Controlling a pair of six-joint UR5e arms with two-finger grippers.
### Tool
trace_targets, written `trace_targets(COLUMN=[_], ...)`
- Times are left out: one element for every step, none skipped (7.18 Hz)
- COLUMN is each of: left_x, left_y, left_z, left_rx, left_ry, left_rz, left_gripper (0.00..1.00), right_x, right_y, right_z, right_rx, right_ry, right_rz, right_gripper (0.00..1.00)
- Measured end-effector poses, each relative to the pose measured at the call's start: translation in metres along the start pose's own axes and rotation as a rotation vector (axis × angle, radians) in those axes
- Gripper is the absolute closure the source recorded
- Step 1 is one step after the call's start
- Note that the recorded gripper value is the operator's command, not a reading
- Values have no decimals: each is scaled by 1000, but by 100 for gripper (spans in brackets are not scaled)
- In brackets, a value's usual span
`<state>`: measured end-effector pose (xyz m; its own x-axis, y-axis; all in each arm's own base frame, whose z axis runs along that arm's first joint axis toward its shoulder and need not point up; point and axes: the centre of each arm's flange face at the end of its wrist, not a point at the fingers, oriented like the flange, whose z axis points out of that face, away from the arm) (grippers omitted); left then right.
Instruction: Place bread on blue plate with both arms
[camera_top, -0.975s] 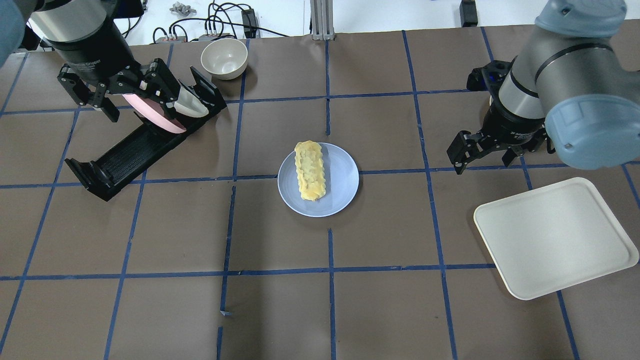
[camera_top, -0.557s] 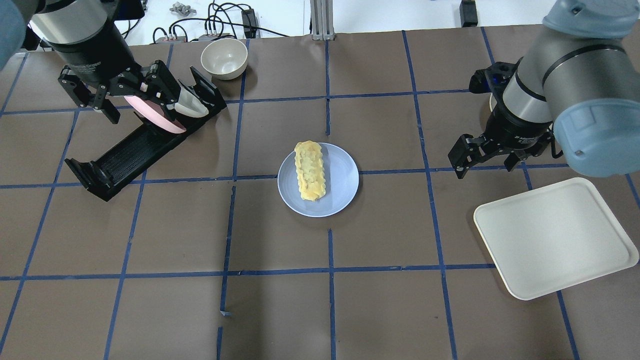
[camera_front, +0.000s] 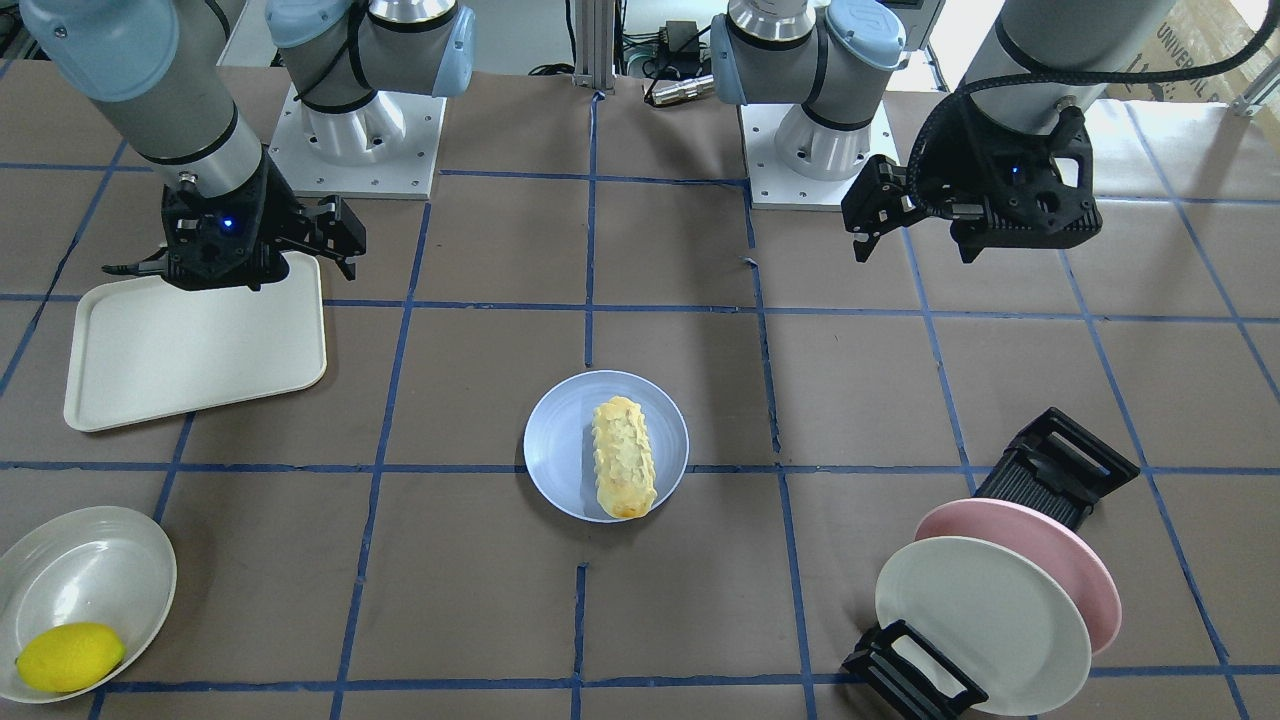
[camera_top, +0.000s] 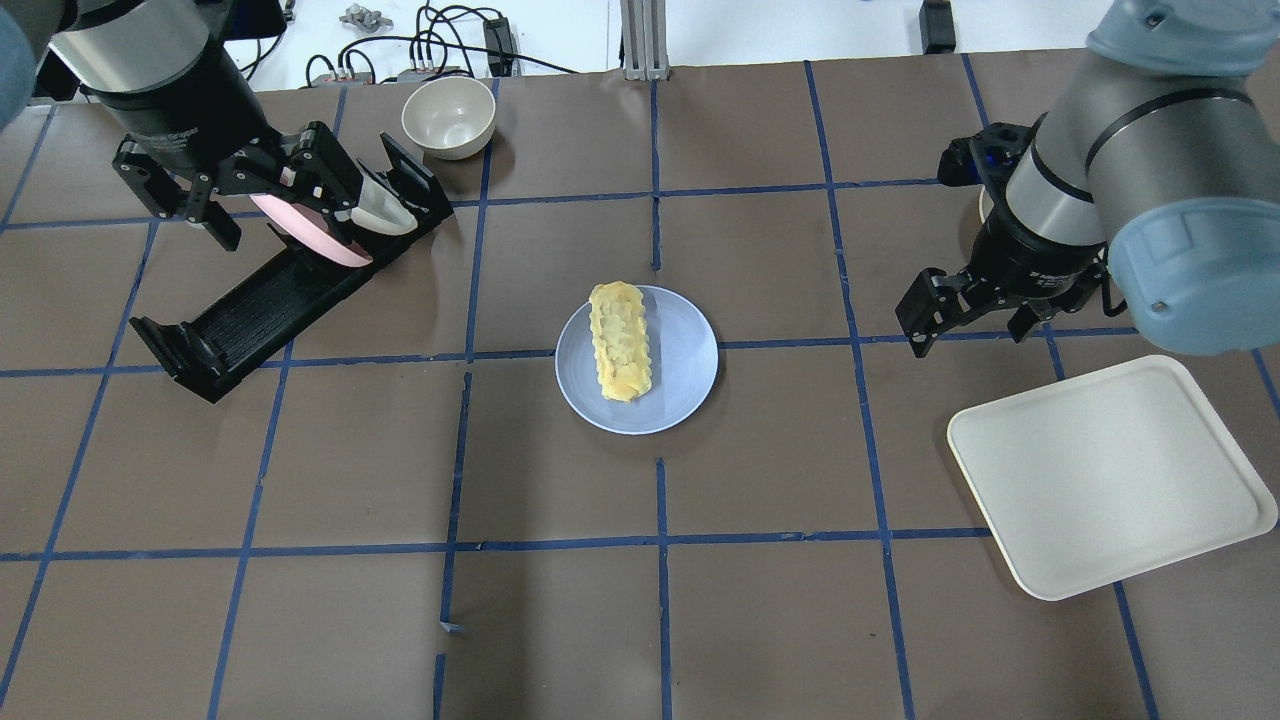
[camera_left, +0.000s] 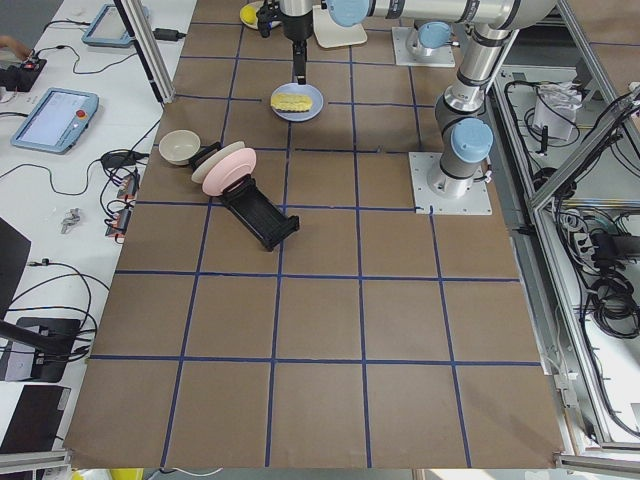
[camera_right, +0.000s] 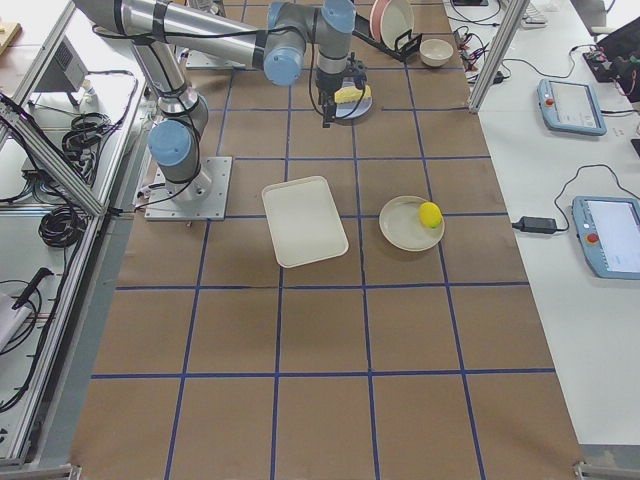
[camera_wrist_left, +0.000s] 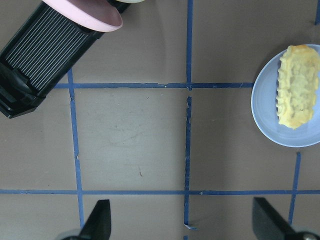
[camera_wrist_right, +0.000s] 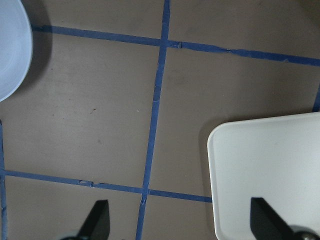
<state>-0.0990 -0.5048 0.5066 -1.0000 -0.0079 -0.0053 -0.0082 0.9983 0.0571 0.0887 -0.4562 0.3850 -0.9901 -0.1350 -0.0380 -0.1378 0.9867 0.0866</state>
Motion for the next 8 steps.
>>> trace_targets(left_x=[0, -1, -2, -2, -2, -2, -2, -3], left_y=[0, -1, -5, -11, -13, -14, -15, -15], left_z=[-1, -1, 0, 0, 0, 0, 1, 2], left_rx=[5, 8, 9, 13, 15, 14, 13, 12], left_ry=[0, -2, -6, -8, -7, -6, -7, -9], left_rz=[-1, -14, -29, -36, -39, -39, -38, -37], left_gripper=[0, 0, 0, 0, 0, 0, 0, 0], right_x=[0, 0, 1, 1, 1, 1, 1, 1], right_y=[0, 0, 0, -1, -1, -1, -1, -1], right_z=[0, 0, -1, -2, -3, -3, -2, -1], right_rx=[-1, -1, 0, 2, 4, 3, 1, -1], right_ry=[1, 3, 6, 8, 10, 10, 10, 10], right_rz=[-1, -1, -2, -2, -2, -3, -5, -6], right_gripper=[0, 0, 0, 0, 0, 0, 0, 0])
